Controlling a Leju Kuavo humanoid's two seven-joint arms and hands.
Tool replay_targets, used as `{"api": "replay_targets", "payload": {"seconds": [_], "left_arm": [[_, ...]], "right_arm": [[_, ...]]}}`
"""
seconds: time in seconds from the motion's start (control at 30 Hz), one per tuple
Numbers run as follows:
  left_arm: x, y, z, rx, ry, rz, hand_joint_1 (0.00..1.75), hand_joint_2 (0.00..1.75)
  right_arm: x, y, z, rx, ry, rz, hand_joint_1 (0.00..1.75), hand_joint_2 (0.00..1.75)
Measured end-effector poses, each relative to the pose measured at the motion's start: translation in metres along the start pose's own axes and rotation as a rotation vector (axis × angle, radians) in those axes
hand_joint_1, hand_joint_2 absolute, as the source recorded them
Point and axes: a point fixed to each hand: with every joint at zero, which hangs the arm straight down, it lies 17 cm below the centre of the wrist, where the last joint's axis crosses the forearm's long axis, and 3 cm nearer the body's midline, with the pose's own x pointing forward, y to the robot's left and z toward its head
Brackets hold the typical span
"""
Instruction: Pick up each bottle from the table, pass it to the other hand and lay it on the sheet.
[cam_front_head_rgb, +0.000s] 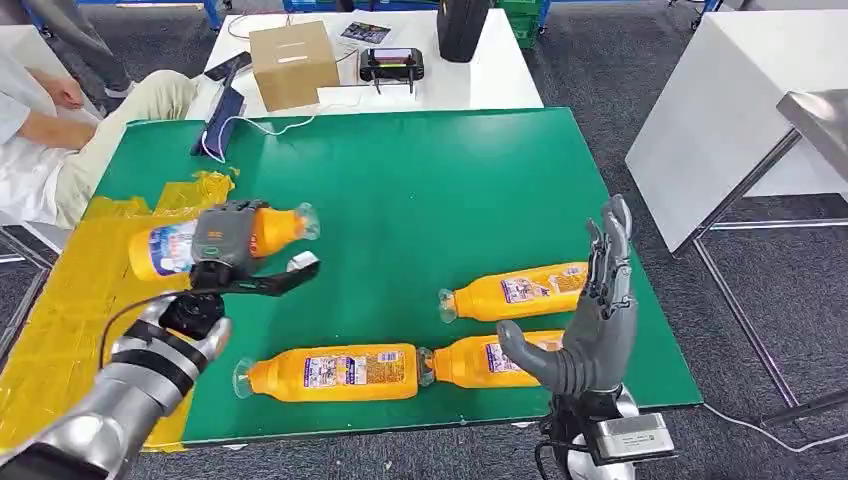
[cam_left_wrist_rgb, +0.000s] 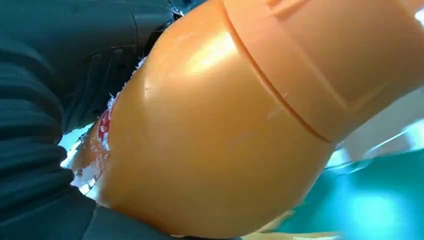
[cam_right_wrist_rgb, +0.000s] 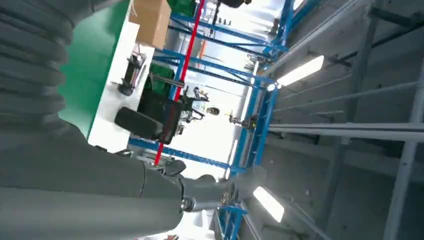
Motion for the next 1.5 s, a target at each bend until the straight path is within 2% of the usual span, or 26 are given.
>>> {"api": "replay_targets", "payload": {"seconds": [0.1,0.2,0.4,0.5,0.6,0.83,1.1,1.13,1.17,1.2,1.5], "left_arm": [[-0.064,-0.026,-0.017,-0.068,0.057,-0.116,1.75,1.75],[-0.115,-0.054,-0.018,-0.164,0.108,-0.202,1.75,1.75],[-0.162,-0.094,-0.003,-0.327,0.150,-0.246,1.75,1.75],[-0.161,-0.119,0.010,-0.423,0.127,-0.182,1.75,1.75],[-0.141,-0.135,0.021,-0.467,0.085,-0.093,1.75,1.75],[-0.067,-0.145,0.042,-0.440,0.001,0.084,1.75,1.75],[-0.035,-0.145,0.050,-0.435,-0.020,0.140,1.75,1.75],[-0.034,-0.145,0.051,-0.435,-0.020,0.141,1.38,1.75],[-0.033,-0.145,0.051,-0.435,-0.020,0.142,0.09,1.75],[-0.032,-0.144,0.051,-0.435,-0.021,0.143,0.00,1.75],[-0.033,-0.144,0.053,-0.421,0.003,0.132,0.00,1.75]], "right_arm": [[-0.008,0.000,0.003,-0.003,0.024,-0.019,0.00,1.75],[-0.018,0.002,0.008,-0.002,0.054,-0.030,0.00,1.75],[-0.028,0.004,0.012,-0.001,0.081,-0.028,0.00,1.75],[-0.034,0.002,0.015,-0.011,0.099,-0.007,0.00,1.75],[-0.039,0.000,0.016,-0.010,0.110,0.009,0.00,1.75],[-0.047,0.005,0.019,0.018,0.137,0.032,0.00,1.75],[-0.053,0.009,0.017,0.036,0.148,0.044,0.00,1.75],[-0.053,0.010,0.016,0.036,0.149,0.043,0.00,1.75],[-0.054,0.010,0.016,0.036,0.148,0.043,0.00,1.75],[-0.054,0.010,0.016,0.036,0.149,0.043,0.00,1.75],[-0.056,0.014,0.015,0.048,0.156,0.044,0.00,1.75]]}}
